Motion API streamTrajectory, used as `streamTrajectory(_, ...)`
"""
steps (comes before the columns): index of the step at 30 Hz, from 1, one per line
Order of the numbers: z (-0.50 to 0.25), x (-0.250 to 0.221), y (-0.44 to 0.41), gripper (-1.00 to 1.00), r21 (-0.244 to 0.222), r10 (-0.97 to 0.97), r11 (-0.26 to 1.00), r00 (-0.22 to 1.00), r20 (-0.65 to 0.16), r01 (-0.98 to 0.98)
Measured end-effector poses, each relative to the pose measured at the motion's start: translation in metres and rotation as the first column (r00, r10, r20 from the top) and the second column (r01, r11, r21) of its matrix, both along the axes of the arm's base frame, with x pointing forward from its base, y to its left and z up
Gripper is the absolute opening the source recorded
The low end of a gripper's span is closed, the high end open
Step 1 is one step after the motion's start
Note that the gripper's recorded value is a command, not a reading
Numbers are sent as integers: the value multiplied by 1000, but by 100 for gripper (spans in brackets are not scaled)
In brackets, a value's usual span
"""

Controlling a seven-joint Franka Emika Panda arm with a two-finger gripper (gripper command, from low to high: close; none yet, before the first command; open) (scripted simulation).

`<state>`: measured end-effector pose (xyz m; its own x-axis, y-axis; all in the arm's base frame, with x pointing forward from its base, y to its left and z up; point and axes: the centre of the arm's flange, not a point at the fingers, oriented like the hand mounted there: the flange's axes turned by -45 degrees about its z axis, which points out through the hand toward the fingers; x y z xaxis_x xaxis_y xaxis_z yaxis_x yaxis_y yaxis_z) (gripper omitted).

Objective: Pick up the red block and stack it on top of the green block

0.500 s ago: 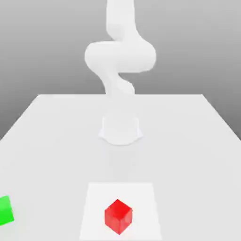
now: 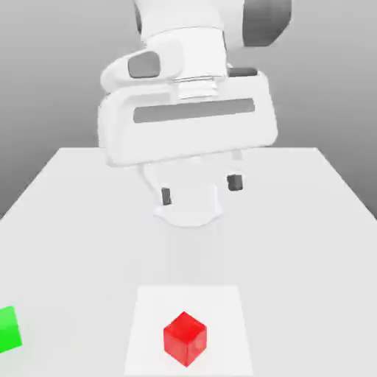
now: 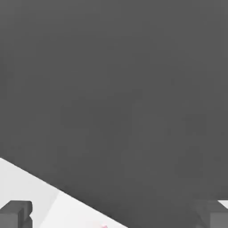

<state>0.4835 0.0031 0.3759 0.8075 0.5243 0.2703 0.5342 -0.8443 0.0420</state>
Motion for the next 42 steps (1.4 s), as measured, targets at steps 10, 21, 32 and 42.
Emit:
streamTrajectory(10, -174, -28, -8, 0, -110, 255, 952, 936, -241, -287)
streamTrajectory(21, -226, -30, -8, -100, -111, 263, 948, 932, -251, -297)
streamTrajectory(32, -155, -22, -150, -100, -106, -16, 994, 965, -262, -12)
streamTrajectory(42, -188, -59, -316, 100, -109, -323, 946, 912, -252, 305)
